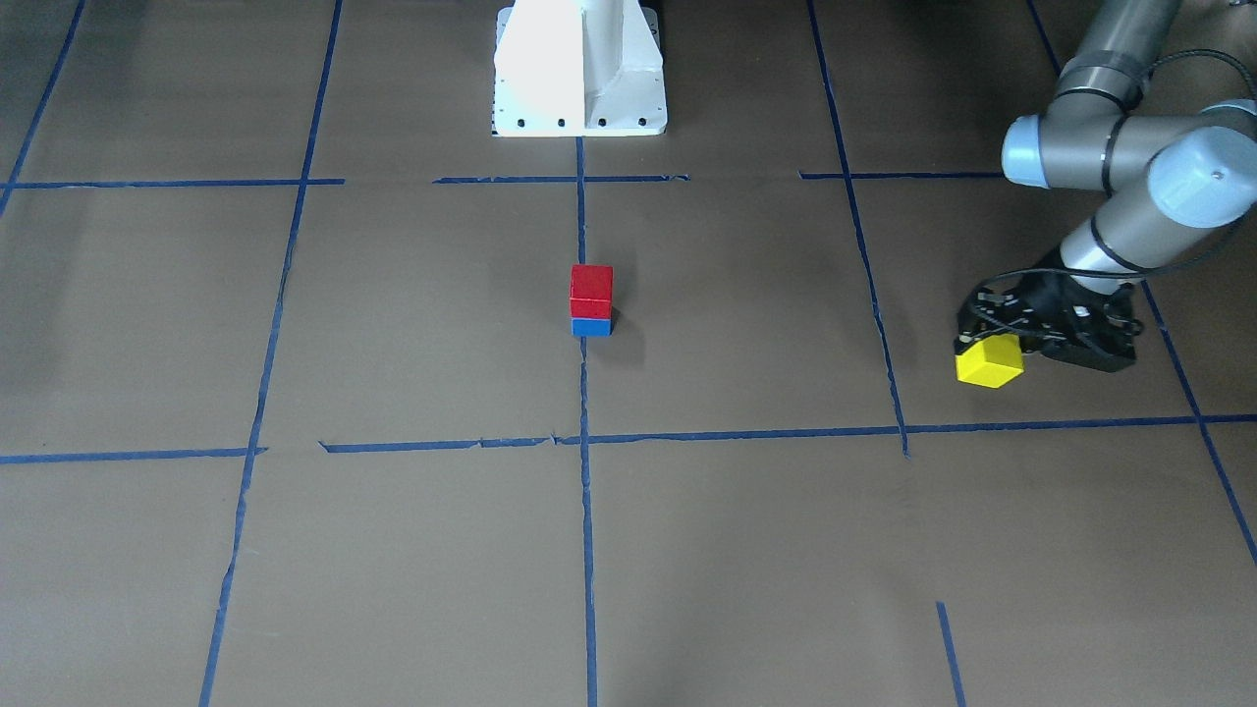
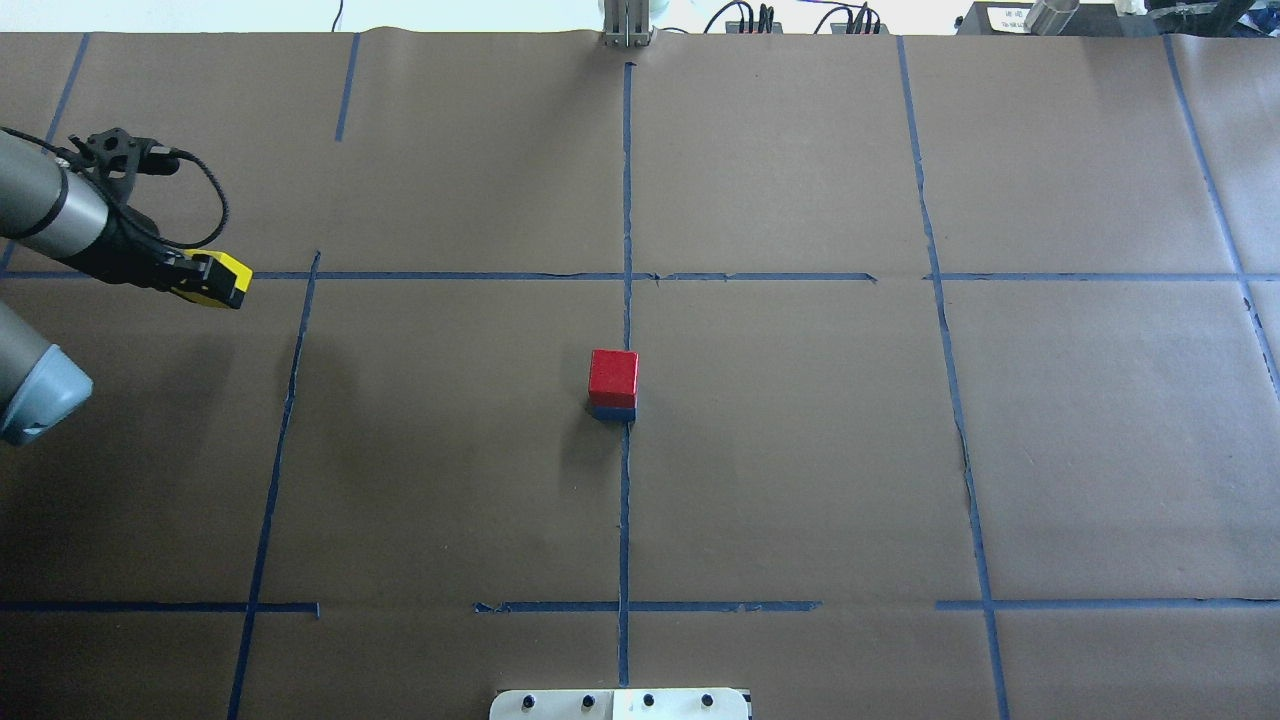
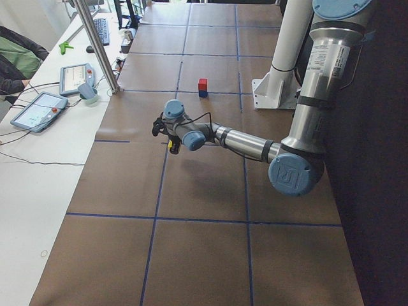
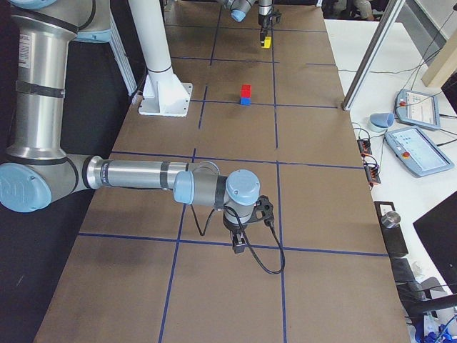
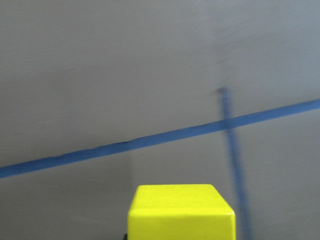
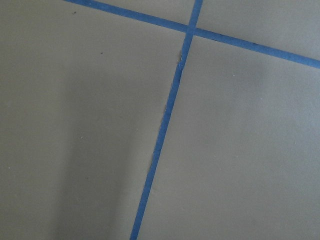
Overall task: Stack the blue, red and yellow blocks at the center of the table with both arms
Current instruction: 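Carry the yellow cube with the left gripper above the red cube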
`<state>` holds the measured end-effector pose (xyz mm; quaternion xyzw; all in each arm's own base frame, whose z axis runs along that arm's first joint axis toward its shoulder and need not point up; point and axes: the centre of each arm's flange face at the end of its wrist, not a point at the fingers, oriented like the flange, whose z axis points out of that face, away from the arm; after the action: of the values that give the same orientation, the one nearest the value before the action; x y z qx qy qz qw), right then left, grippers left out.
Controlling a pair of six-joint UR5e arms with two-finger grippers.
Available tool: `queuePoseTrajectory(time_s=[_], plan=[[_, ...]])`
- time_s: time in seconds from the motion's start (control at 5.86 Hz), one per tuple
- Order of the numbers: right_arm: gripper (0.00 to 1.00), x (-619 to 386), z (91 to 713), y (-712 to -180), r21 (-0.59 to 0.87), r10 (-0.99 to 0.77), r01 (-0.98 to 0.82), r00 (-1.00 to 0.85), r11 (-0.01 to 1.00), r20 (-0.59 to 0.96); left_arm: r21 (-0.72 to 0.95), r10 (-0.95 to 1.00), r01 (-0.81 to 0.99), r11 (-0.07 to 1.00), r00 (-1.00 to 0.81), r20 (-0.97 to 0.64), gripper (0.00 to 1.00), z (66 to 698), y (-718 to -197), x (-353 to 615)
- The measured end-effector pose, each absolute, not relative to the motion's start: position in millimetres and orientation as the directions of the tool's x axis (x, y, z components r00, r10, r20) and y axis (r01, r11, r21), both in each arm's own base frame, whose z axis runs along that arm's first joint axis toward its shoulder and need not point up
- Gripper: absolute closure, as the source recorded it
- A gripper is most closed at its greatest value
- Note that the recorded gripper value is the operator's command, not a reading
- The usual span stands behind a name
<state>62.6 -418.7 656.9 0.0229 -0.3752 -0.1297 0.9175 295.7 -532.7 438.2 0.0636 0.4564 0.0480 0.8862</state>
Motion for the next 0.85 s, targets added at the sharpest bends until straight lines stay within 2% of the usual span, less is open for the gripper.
queuePoseTrajectory(time_s=[0.17,0.51,0.85], plan=[[0.0,63,657,-419,0.14,-0.256,0.221,0.685,0.965,0.682,0.081,0.069,-0.007,0.997,0.594,-0.802,0.94,356,-531,344],[0.0,63,656,-419,0.141,-0.256,0.221,0.685,0.965,0.682,-0.008,-0.027,0.033,0.999,0.633,-0.774,0.93,209,-492,446],[0.0,63,657,-420,0.14,-0.256,0.221,0.685,0.965,0.682,-0.009,-0.042,0.056,0.998,0.62,-0.783,0.92,136,-438,514]])
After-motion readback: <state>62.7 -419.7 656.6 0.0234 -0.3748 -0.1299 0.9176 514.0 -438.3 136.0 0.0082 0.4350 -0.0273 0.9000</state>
